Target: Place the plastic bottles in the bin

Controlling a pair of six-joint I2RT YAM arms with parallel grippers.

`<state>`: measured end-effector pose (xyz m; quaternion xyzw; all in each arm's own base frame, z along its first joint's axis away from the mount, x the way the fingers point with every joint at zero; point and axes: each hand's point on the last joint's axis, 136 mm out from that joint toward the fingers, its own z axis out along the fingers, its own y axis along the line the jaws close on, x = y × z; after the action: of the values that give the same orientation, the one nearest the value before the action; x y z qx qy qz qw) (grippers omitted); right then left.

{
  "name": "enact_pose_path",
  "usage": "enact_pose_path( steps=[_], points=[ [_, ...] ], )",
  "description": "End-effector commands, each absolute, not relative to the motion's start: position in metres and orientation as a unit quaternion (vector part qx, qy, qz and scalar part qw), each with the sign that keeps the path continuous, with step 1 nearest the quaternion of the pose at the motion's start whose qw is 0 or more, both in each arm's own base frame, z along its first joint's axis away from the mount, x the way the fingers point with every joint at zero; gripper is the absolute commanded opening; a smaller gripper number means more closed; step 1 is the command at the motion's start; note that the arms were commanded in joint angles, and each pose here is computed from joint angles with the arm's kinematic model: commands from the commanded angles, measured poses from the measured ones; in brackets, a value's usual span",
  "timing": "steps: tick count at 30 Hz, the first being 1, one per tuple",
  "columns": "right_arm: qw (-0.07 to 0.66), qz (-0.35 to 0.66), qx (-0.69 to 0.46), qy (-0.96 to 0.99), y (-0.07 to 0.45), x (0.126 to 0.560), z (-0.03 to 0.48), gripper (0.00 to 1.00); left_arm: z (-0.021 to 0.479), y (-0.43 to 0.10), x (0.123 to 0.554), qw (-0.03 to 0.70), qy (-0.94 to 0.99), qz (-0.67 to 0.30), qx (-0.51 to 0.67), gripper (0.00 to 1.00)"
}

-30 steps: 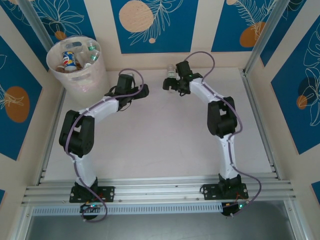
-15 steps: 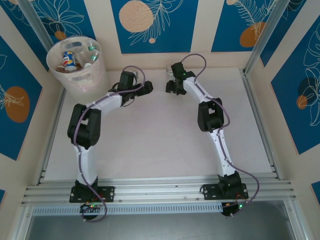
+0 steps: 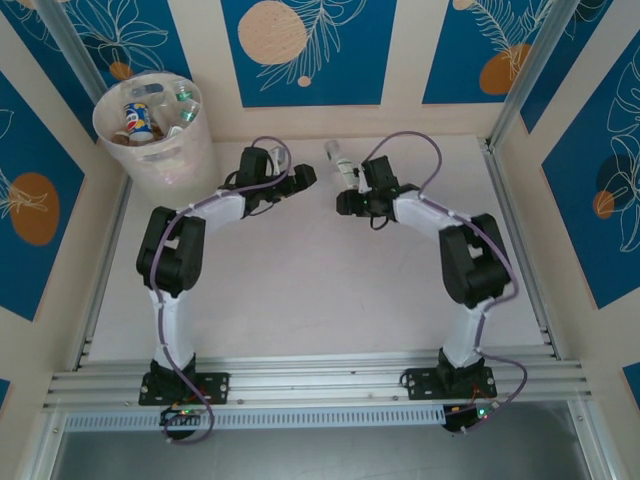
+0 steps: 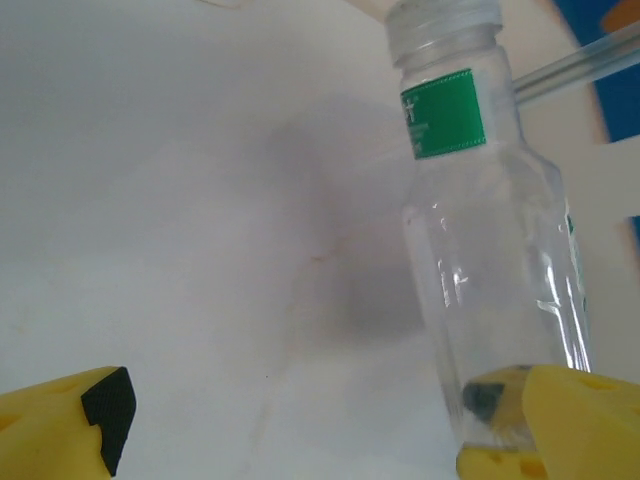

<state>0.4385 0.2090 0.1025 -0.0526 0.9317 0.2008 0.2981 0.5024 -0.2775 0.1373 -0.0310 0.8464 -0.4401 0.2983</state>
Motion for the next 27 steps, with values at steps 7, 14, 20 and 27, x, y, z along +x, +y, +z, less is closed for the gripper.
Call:
enact_pose_path(
  steps=[7, 14, 20, 27],
  points=[
    [0.3, 0.329, -0.123, 0.887, 0.242, 0.364, 0.134, 0.48, 0.229, -0.304, 0.469, 0.313, 0.754, -0.577, 0.028, 0.97],
    [0.308, 0.379, -0.15, 0.86, 0.259, 0.352, 0.149, 0.48, 0.214, -0.304, 0.477, 0.315, 0.779, -0.543, -0.002, 0.89],
    [0.291, 0.403, -0.189, 0.847, 0.277, 0.343, 0.151, 0.49, 0.222, -0.308, 0.483, 0.318, 0.773, -0.548, 0.006, 0.79],
    [0.261, 0.423, -0.214, 0.841, 0.287, 0.33, 0.15, 0.5, 0.215, -0.296, 0.494, 0.351, 0.793, -0.498, 0.002, 0.54]
  ],
)
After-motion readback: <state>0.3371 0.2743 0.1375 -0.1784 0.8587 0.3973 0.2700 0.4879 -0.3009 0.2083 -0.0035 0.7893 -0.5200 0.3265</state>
